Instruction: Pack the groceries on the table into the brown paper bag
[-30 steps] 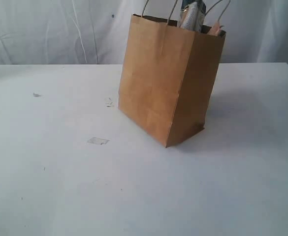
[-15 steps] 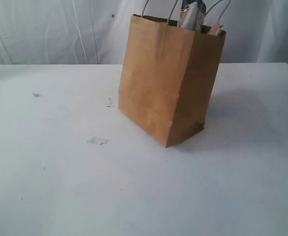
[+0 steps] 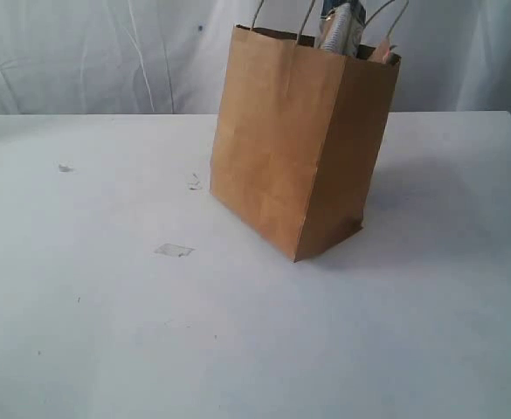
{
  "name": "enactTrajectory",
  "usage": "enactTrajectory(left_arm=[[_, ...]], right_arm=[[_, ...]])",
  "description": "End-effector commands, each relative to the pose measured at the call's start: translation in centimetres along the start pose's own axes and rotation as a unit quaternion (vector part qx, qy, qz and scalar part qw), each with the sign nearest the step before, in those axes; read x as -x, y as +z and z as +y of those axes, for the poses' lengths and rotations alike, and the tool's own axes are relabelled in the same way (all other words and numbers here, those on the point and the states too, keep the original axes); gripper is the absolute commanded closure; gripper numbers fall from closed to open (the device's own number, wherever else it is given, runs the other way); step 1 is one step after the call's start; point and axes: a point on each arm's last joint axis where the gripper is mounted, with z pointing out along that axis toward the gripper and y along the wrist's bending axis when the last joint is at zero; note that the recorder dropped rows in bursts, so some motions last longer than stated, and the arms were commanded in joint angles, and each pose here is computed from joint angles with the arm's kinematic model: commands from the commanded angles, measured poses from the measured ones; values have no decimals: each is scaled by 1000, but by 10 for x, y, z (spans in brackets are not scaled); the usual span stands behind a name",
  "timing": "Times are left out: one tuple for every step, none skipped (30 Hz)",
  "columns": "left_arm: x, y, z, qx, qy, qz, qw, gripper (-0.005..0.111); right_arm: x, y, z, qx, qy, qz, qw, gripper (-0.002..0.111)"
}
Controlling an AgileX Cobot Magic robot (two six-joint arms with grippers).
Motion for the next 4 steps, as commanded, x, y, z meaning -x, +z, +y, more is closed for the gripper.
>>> enactTrajectory(left_arm=[[-2,0,0,-2,-3,3,1000,107],[-2,0,0,-2,-3,3,1000,107],[-2,0,0,-2,-3,3,1000,107],[-2,0,0,-2,-3,3,1000,107]], right_arm=[[-1,0,0,1,1,-1,1000,108],[-1,0,0,1,1,-1,1000,108],[-1,0,0,1,1,-1,1000,108],[-1,0,0,1,1,-1,1000,108]])
